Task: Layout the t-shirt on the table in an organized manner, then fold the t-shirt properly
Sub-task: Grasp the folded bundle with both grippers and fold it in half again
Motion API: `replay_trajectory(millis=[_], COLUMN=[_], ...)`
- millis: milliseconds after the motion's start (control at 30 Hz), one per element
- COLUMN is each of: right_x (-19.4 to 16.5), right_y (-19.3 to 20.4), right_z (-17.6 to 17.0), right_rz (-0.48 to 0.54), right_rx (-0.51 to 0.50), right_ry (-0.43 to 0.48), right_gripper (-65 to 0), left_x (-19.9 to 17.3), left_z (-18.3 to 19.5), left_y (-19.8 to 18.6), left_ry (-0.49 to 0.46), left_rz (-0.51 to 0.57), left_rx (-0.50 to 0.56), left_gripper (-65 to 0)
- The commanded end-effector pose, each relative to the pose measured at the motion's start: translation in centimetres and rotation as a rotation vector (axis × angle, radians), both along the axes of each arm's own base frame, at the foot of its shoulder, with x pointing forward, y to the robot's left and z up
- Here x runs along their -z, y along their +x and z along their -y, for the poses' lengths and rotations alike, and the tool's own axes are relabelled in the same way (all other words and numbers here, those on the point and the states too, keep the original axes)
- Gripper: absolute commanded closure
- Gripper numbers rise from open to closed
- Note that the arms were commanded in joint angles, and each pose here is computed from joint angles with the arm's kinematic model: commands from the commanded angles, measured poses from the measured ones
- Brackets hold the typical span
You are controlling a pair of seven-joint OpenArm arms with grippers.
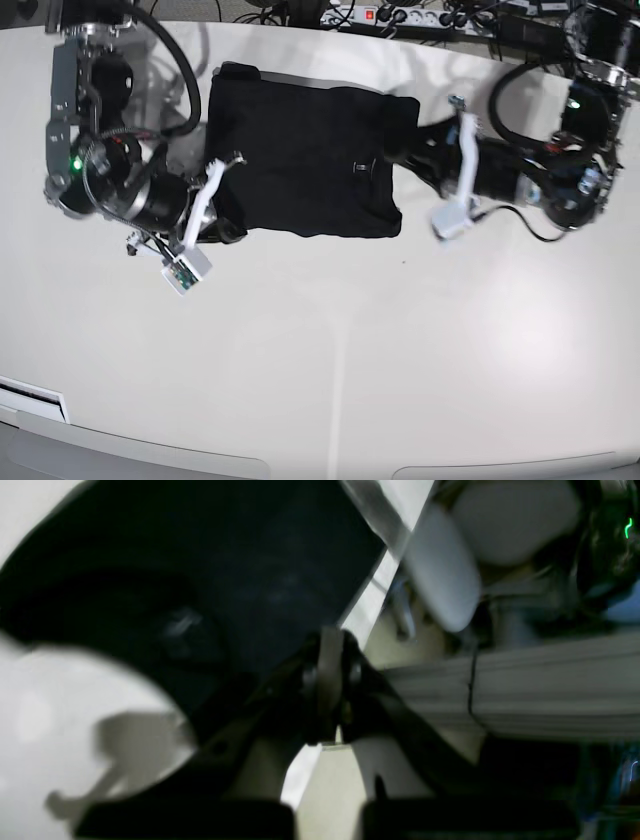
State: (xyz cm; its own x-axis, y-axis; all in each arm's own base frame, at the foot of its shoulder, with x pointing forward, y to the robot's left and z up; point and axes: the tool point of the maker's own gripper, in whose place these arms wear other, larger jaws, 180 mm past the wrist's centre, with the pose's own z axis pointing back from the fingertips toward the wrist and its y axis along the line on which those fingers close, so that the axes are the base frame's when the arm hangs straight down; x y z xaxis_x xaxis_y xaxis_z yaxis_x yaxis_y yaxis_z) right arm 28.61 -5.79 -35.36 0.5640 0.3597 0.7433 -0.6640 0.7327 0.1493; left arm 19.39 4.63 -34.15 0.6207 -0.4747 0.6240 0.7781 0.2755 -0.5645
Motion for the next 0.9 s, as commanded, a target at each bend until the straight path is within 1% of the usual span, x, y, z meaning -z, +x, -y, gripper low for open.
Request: replay_trajectory(millis=[0, 100, 200, 300, 400, 467, 533, 600, 633, 733, 867], right_x=[-1.1, 0.7, 2.8, 4.8, 6.2, 6.9, 7.7, 8.5, 8.8, 8.9, 8.0], right_y=[1.5, 2.9, 4.2, 5.2, 5.0, 4.1, 2.7, 1.6, 1.0, 0.0, -1.6], right_z=[-0.1, 0.7, 1.1, 2.2, 3.0, 2.9, 2.9, 3.2, 3.3, 2.7, 1.3], right_rz=[0.039, -0.014, -0.081, -0.141, -0.174, -0.186, -0.211, -0.253, -0.279, -0.333, -0.34], right_rx=[0.0, 0.017, 0.027, 0.051, 0.015, -0.046, -0.112, -0.137, -0.134, -0.134, -0.168], right_ry=[0.026, -0.002, -0.048, -0.15, -0.232, -0.272, -0.318, -0.362, -0.368, -0.332, -0.278], right_gripper=[0.0, 0.0, 0.0, 0.0, 0.0, 0.0, 0.0, 0.0, 0.0, 0.0, 0.0], left_x=[-0.8, 0.9, 2.7, 3.9, 5.4, 6.7, 8.2, 9.6, 10.1, 11.2, 11.1], left_z=[1.2, 4.4, 6.6, 7.5, 7.7, 7.5, 7.1, 6.9, 6.8, 5.9, 4.3], left_y=[0.0, -2.0, -4.0, -5.6, -6.0, -5.6, -4.8, -4.2, -3.9, -1.4, 4.1], left_ry=[-0.029, -0.008, 0.034, 0.059, 0.103, 0.133, 0.164, 0.204, 0.223, 0.299, 0.377], left_rz=[0.036, 0.055, 0.089, 0.119, 0.173, 0.213, 0.226, 0.216, 0.212, 0.254, 0.345], left_rx=[0.025, 0.104, 0.186, 0.245, 0.275, 0.265, 0.232, 0.218, 0.217, 0.216, 0.117], left_gripper=[0.0, 0.0, 0.0, 0.0, 0.0, 0.0, 0.0, 0.0, 0.0, 0.0, 0.0])
